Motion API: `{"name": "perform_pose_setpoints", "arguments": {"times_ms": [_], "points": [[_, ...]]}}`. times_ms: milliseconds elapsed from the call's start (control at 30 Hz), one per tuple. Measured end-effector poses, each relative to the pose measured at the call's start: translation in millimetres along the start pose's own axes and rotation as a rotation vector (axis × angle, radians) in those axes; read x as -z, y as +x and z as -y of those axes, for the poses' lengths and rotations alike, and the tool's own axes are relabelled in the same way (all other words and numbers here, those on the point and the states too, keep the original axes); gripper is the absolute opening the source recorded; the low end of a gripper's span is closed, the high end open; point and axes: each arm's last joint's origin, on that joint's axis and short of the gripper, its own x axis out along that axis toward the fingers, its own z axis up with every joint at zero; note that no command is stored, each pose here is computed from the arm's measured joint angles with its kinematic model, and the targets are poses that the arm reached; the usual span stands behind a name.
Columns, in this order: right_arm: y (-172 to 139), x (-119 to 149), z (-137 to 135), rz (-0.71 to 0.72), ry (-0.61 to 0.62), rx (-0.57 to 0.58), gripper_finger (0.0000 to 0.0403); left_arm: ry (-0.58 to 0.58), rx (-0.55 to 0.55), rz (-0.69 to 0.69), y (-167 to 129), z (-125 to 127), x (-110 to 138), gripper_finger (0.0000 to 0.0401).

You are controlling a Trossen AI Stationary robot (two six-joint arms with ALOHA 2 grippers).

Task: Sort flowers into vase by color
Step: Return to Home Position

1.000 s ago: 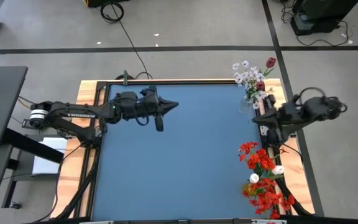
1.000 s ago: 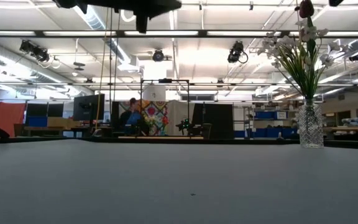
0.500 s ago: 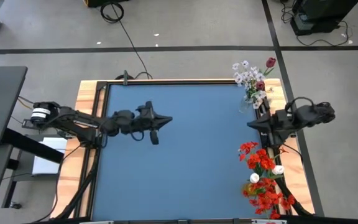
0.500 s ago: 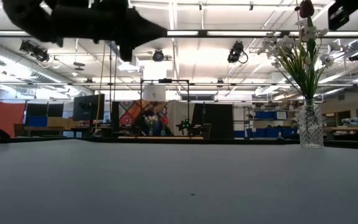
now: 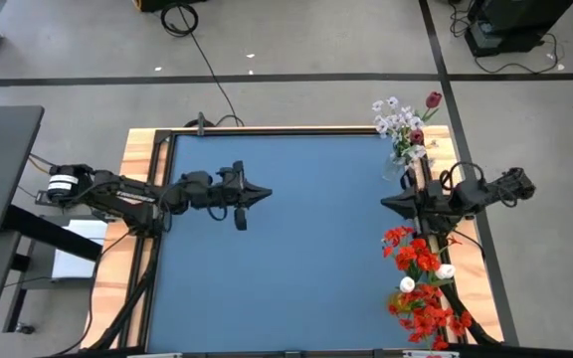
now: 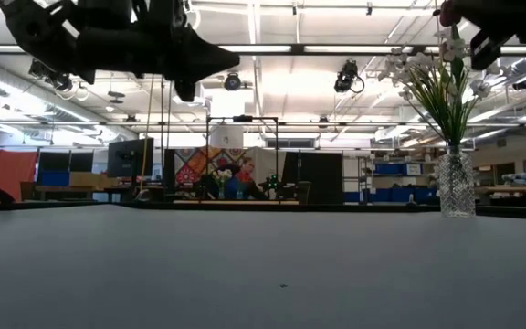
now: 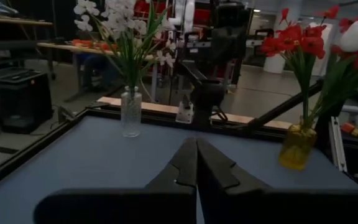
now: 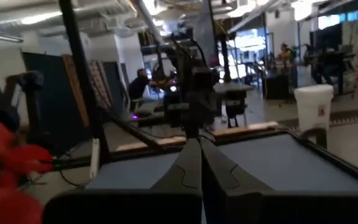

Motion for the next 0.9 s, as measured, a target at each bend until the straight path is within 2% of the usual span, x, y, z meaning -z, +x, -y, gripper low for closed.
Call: {"name": "perform_pose_setpoints", "arguments": {"times_ms": [167,333,467,567,667,800,900], "points": [[9.7,18.1,4.5,-0.077,0.012,0.008,0.0000,-0.002,0.058,-0.010,-0.5,-15.3,-1.5,0.0005],[12.5,18.5,10.7,-0.086,-0.003,0.034,0.0000,-0.002,0.086,-0.017,-4.2,-20.5,3.0,0.0006],[8.7,18.7,15.7,-0.093,-0.025,0.075,0.0000,-0.042,0.088,0.007,-20.4,-20.9,21.5,0.0004],[6.2,22.4,17.6,-0.132,-0.013,0.062,0.0000,-0.071,0.075,0.095,-37.6,-17.8,31.4,0.0003],[6.2,24.8,19.3,-0.137,-0.014,0.068,0.0000,-0.028,0.077,0.125,-48.2,-12.9,37.0,0.0002],[9.8,37.3,22.2,-0.100,0.042,0.058,0.0000,-0.062,0.076,0.048,-44.2,-11.1,35.3,0.0001],[10.6,40.1,23.7,-0.091,0.059,0.059,0.0000,-0.044,0.101,-0.118,-34.8,-9.4,28.9,0.0001]]}}
